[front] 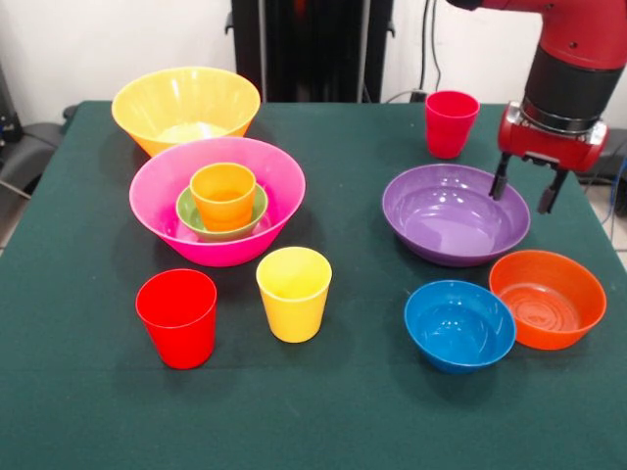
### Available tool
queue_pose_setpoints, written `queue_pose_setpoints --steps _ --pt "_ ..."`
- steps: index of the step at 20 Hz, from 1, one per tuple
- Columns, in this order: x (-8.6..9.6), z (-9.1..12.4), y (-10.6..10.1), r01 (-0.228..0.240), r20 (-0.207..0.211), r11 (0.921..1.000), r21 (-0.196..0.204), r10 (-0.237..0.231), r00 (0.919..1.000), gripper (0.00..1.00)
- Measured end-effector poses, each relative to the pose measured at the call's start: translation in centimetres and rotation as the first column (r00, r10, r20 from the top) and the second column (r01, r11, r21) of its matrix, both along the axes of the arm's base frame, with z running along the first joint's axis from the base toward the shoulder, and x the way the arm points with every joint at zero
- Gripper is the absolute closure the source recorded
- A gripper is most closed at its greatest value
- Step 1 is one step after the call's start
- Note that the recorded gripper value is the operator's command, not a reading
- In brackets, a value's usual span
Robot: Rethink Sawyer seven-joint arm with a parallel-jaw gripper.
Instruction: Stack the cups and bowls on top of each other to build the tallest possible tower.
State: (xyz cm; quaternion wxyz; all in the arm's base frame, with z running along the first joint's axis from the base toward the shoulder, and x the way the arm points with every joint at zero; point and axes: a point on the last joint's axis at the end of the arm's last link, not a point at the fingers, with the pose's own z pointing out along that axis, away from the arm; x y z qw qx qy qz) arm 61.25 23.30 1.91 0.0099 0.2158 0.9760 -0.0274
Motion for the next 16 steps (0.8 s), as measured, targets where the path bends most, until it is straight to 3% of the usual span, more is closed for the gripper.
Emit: queue_pose_setpoints --steps 16 --pt "-1.0 -2.8 0.3 0.036 -0.045 0.9993 0.006 -0.036 0.9983 0.0"
